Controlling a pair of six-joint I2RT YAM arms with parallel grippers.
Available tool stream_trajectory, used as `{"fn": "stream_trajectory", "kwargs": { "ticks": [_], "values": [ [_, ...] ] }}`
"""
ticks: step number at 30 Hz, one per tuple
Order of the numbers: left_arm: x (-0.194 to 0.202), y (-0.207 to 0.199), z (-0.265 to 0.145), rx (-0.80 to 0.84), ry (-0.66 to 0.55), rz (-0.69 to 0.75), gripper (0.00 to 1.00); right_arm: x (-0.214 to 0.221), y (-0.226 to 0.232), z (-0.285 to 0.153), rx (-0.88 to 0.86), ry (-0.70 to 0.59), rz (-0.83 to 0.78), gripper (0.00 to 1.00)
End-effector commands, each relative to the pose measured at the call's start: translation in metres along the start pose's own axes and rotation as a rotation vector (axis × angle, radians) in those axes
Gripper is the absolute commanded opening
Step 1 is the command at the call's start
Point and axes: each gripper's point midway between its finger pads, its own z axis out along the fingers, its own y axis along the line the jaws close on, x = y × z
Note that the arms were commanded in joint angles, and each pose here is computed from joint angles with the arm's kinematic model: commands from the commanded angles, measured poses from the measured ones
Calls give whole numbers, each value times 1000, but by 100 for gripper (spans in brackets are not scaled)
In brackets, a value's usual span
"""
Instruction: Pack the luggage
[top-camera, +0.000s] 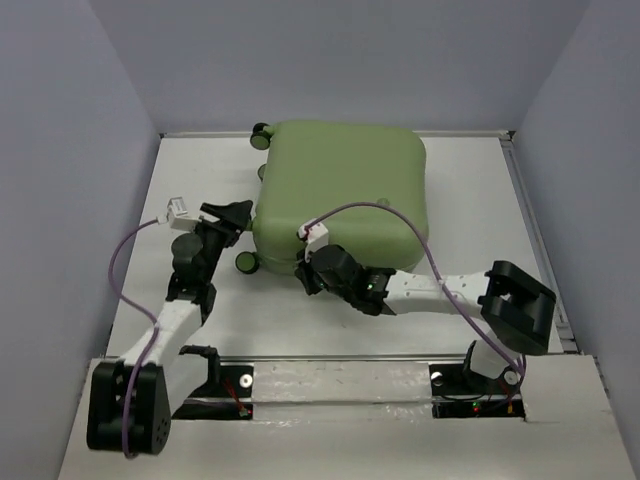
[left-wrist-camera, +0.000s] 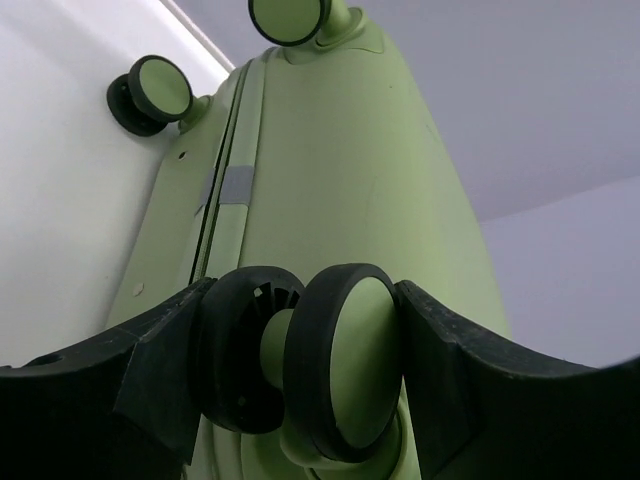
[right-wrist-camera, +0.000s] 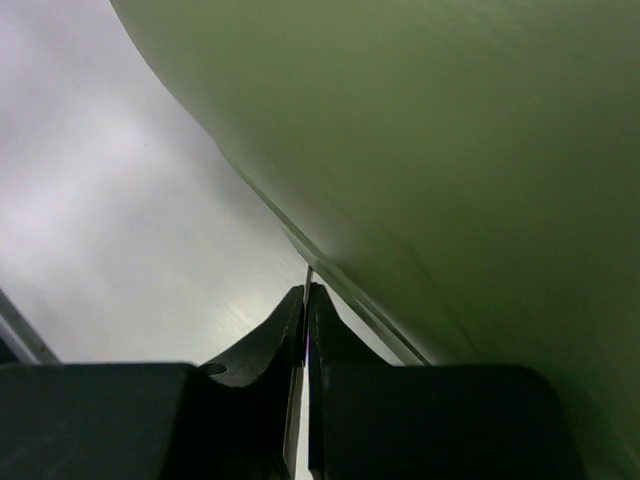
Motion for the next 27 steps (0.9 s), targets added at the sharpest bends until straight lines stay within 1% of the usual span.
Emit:
{"fn": "stream_trajectory", "kwargs": {
  "ticks": [1,2,4,5,6,8,9,10,11,12,13,14,15,16,17,18,19,20,21,22,23,24,27],
  "values": [
    [37,19,-46,-51,127,109,6,-50,78,-1,-282,-144,17,7],
    [30,3,-56,-3,100,147,6,-35,68,-1,-255,-121,16,7],
    [38,-7,-67,19,112,172,6,-38,51,-12,-211,-143,29,7],
    [43,-13,-75,35,123,179,6,-27,39,-17,-198,-123,24,7],
    [57,-18,-80,49,149,183,6,-43,28,-30,-196,-166,31,7],
    [74,-24,-87,69,187,182,6,-47,14,-42,-208,-175,31,7],
    [79,-20,-87,45,179,175,6,-39,2,-47,-214,-162,27,7],
    [101,-27,-94,70,238,171,6,-55,-7,-61,-255,-195,35,7],
    [108,-25,-94,61,235,170,6,-48,-19,-65,-251,-182,22,7],
    [129,-37,-104,102,298,157,6,-51,-27,-71,-250,-186,19,7],
    [137,-47,-107,127,310,149,6,-53,-34,-77,-253,-188,12,7],
    [152,-45,-108,112,345,167,6,-65,-50,-86,-219,-221,4,7],
    [154,-58,-106,123,329,170,6,-59,-59,-89,-194,-196,-3,7],
    [162,-67,-108,140,347,177,6,-56,-64,-92,-180,-189,-6,7],
    [182,-76,-112,166,393,205,6,-56,-65,-97,-181,-194,-13,7],
    [181,-101,-109,216,383,188,6,-48,-66,-98,-177,-173,-10,7],
    [194,-101,-106,216,412,229,6,-32,-66,-98,-191,-139,-1,7],
    [198,-108,-103,232,420,235,6,-24,-66,-98,-198,-120,4,7],
    [197,-130,-101,277,425,223,6,-18,-66,-100,-202,-118,39,7],
    [198,-141,-99,304,421,223,6,4,-69,-100,-202,-86,64,7],
    [203,-142,-95,311,430,257,6,9,-67,-101,-221,-88,86,7],
    [202,-164,-92,355,430,257,6,4,-62,-103,-250,-124,128,7],
    [215,-179,-85,385,469,285,6,10,-41,-105,-296,-135,164,7]
  ]
}}
